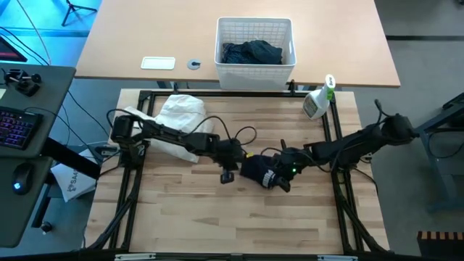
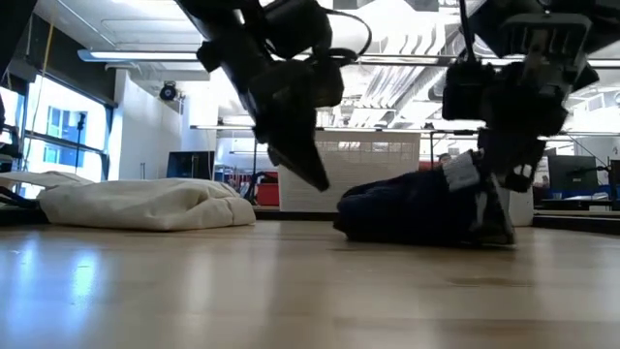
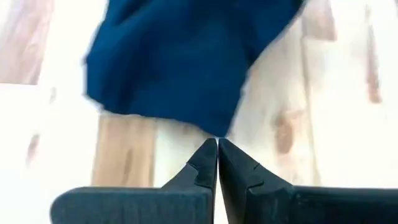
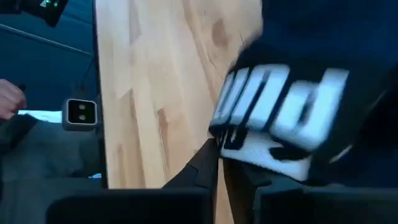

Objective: Fold laundry
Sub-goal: Fold the blue underwear

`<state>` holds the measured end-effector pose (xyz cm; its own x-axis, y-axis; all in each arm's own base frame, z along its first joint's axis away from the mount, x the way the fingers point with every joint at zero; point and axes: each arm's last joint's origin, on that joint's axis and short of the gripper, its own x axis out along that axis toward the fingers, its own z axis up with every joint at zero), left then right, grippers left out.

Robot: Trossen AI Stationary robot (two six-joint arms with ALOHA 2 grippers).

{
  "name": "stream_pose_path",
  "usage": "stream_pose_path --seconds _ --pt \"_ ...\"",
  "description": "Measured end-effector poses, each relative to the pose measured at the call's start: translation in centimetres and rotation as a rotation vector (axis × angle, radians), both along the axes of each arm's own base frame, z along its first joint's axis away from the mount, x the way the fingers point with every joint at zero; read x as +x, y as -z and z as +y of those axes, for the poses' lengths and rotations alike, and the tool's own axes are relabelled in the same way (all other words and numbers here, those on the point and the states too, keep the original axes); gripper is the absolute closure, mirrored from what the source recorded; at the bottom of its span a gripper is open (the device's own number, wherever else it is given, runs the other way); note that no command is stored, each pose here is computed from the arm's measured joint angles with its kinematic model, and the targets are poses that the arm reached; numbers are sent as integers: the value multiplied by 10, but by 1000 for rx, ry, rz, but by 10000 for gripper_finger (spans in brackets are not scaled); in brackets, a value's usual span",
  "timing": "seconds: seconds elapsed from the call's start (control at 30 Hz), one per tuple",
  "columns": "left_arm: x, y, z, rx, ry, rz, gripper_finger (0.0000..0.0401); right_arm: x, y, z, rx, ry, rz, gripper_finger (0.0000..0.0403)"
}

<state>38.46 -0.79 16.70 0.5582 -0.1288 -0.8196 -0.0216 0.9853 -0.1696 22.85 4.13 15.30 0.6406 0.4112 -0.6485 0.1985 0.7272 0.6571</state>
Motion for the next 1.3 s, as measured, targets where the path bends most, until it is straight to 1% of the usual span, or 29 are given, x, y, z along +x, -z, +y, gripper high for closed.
stream_pose_path --seconds 0.1,0.2,0.27,0.33,0.4,0.47,0.53,0.6,0.67,0.73,0.8,0.87,0.93,1.0,1.07,1.13,1.2,1.3 --pt "-6 -2 6 25 25 44 400 2 -9 -4 -43 -11 18 381" --pt "-10 0 13 30 23 82 400 3 -12 -10 -93 -8 52 395" --pt "-11 1 15 -13 29 98 401 4 -12 -14 -112 -10 58 400" --pt "-9 -1 16 -77 37 69 400 3 -12 -16 -113 3 74 397" --pt "-5 0 16 -125 53 34 396 3 -12 -17 -91 22 87 393" --pt "-1 3 15 -150 71 14 384 2 -11 -16 -75 26 114 389" --pt "3 8 15 -165 53 5 363 -2 -9 -12 -78 6 155 379" --pt "6 15 16 -183 23 8 338 -7 -6 -8 -64 2 225 358" --pt "9 21 17 -205 -12 9 311 -11 -4 -3 -44 8 282 324" --pt "13 24 17 -221 -35 -10 287 -13 -3 5 -43 21 296 285" --pt "16 27 17 -233 -50 -30 267 -14 -1 17 -62 51 268 247" --pt "18 30 17 -238 -60 -38 254 -14 0 29 -102 100 194 214" --pt "21 35 16 -243 -65 -48 249 -14 -2 38 -153 188 121 193" --pt "23 38 15 -245 -66 -53 249 -16 -2 43 -197 280 92 184" --pt "25 42 15 -245 -63 -69 256 -16 -2 45 -220 343 72 188" --pt "26 46 14 -244 -60 -68 271 -15 0 45 -232 368 68 204" --pt "27 48 13 -239 -51 -77 292 -15 5 45 -250 368 83 231" --pt "29 47 13 -222 -22 -100 339 -11 7 44 -246 380 79 285"
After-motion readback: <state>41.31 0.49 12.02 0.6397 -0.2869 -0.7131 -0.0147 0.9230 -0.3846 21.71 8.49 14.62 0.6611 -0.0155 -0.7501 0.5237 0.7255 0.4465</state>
